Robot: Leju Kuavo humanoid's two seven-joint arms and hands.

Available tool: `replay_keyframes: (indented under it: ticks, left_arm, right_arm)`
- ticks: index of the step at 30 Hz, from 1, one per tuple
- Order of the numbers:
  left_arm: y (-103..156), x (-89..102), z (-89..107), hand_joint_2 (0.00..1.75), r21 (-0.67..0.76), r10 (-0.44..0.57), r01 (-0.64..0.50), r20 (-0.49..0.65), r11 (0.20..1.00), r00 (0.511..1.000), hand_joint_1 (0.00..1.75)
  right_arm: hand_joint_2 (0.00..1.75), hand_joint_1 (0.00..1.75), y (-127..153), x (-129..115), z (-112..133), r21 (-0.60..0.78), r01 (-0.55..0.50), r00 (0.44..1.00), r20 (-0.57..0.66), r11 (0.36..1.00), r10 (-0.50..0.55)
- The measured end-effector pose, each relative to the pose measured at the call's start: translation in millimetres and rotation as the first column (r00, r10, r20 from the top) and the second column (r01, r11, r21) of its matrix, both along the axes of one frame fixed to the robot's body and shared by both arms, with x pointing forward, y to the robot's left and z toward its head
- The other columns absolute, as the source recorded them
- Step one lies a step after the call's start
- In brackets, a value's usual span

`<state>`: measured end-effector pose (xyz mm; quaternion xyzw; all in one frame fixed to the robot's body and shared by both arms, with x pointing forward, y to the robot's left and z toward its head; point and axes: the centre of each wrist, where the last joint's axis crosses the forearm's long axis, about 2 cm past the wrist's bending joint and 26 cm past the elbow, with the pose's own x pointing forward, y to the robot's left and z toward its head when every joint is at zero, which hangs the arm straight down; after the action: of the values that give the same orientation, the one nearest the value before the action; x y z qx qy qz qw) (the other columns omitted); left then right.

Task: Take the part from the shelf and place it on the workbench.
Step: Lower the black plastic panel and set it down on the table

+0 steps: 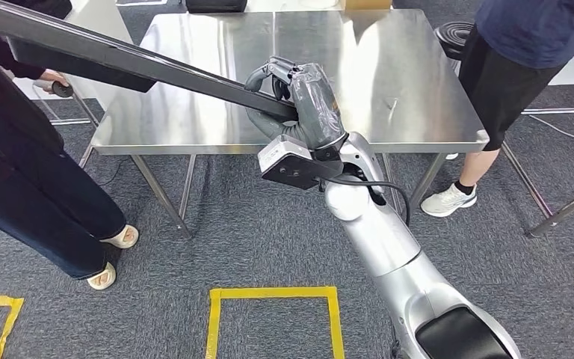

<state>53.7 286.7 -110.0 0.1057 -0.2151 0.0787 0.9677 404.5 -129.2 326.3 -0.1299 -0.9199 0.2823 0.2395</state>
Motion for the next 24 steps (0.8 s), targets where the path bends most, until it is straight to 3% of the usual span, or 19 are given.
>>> replay_keyframes:
  ticks: [24]
  left_arm:
    - [-4.3, 0.9, 0.2, 1.75, -0.009, -0.007, 0.007, 0.014, 1.000, 1.000, 0.00]
  right_arm:
    - [1.75, 1.75, -18.3, 6.1, -1.1, 0.061, 0.008, 1.000, -0.019, 0.998, -0.007]
